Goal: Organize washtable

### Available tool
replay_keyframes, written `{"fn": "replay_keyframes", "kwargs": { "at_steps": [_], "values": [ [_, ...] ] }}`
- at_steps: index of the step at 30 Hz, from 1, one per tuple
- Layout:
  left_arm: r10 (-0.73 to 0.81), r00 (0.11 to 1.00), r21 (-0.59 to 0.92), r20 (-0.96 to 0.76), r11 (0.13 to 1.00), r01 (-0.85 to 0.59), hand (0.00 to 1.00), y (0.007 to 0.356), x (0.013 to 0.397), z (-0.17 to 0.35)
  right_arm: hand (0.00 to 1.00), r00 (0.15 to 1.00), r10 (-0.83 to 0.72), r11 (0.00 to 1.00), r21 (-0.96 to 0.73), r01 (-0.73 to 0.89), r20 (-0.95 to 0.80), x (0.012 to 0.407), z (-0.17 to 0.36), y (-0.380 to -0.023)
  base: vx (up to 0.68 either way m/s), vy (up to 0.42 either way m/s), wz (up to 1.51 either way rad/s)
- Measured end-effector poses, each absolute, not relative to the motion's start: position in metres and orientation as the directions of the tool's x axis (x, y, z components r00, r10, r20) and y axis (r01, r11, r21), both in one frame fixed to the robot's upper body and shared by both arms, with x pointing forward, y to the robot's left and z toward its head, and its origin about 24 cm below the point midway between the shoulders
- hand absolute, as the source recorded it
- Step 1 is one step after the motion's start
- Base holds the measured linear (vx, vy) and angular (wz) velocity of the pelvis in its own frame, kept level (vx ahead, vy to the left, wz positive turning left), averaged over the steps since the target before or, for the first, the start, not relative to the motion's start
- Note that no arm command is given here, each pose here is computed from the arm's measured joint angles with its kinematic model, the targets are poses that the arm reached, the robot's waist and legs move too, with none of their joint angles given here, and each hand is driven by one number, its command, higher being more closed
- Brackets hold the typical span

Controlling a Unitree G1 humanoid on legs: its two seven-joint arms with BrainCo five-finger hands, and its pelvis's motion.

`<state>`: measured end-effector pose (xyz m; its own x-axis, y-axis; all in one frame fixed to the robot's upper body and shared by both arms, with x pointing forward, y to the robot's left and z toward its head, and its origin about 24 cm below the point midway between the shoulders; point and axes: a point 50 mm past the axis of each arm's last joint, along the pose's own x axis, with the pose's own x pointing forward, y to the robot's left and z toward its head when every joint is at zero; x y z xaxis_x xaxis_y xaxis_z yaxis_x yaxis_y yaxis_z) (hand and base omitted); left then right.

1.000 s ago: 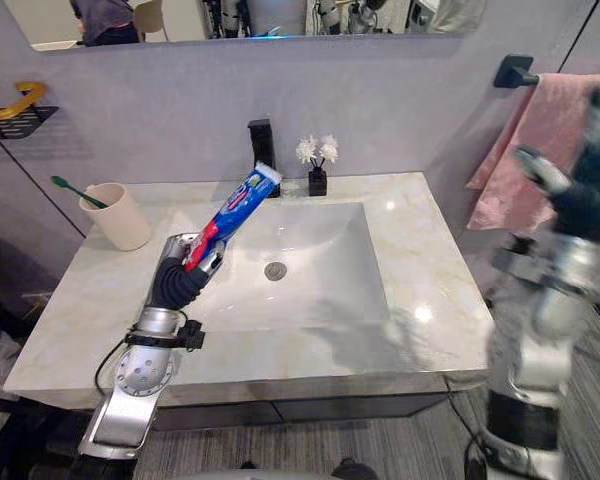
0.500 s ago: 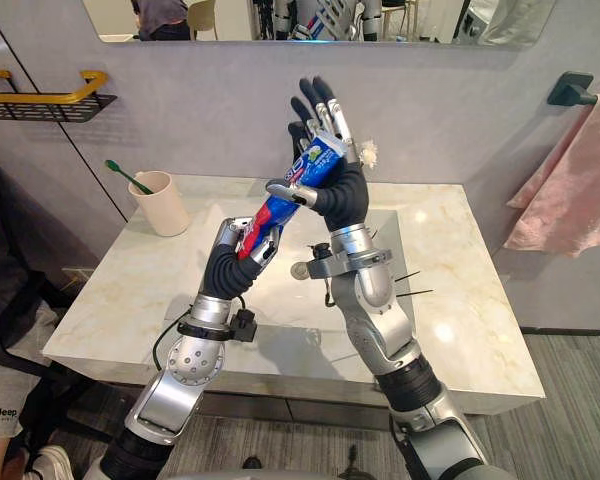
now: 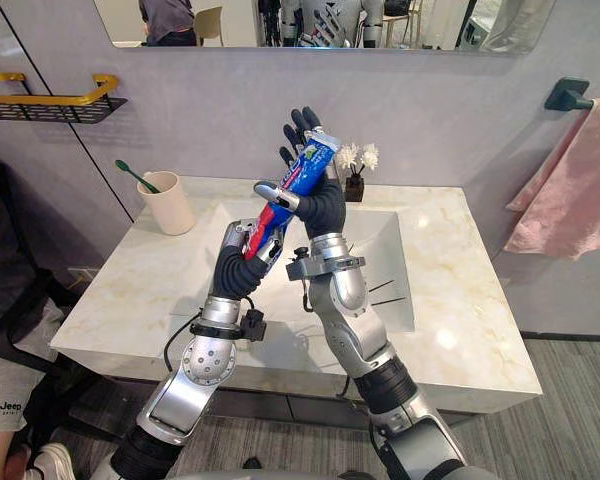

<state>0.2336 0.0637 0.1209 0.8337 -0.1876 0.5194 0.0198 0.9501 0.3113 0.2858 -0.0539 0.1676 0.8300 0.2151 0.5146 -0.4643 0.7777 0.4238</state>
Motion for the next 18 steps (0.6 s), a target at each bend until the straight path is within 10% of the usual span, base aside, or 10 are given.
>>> {"fn": "replay_keyframes", "kwargs": {
  "at_steps": [14, 15, 18],
  "values": [
    [-0.225, 0.84, 0.334, 0.493, 0.941, 0.055, 1.0, 0.057, 0.233, 0.114, 1.0, 0.812, 0.302, 0.611, 0.552, -0.568, 0.5, 0.284, 0.156, -0.047, 0.0, 0.0, 0.0],
    [-0.226, 0.84, 0.335, 0.493, 0.94, 0.056, 0.0, 0.057, 0.233, 0.114, 1.0, 0.81, 0.304, 0.608, 0.553, -0.57, 0.501, 0.284, 0.156, -0.047, 0.0, 0.0, 0.0],
    [-0.232, 0.839, 0.353, 0.492, 0.934, 0.051, 0.0, 0.058, 0.233, 0.113, 1.0, 0.812, 0.302, 0.608, 0.554, -0.568, 0.5, 0.284, 0.155, -0.048, 0.0, 0.0, 0.0]
  ]
}}
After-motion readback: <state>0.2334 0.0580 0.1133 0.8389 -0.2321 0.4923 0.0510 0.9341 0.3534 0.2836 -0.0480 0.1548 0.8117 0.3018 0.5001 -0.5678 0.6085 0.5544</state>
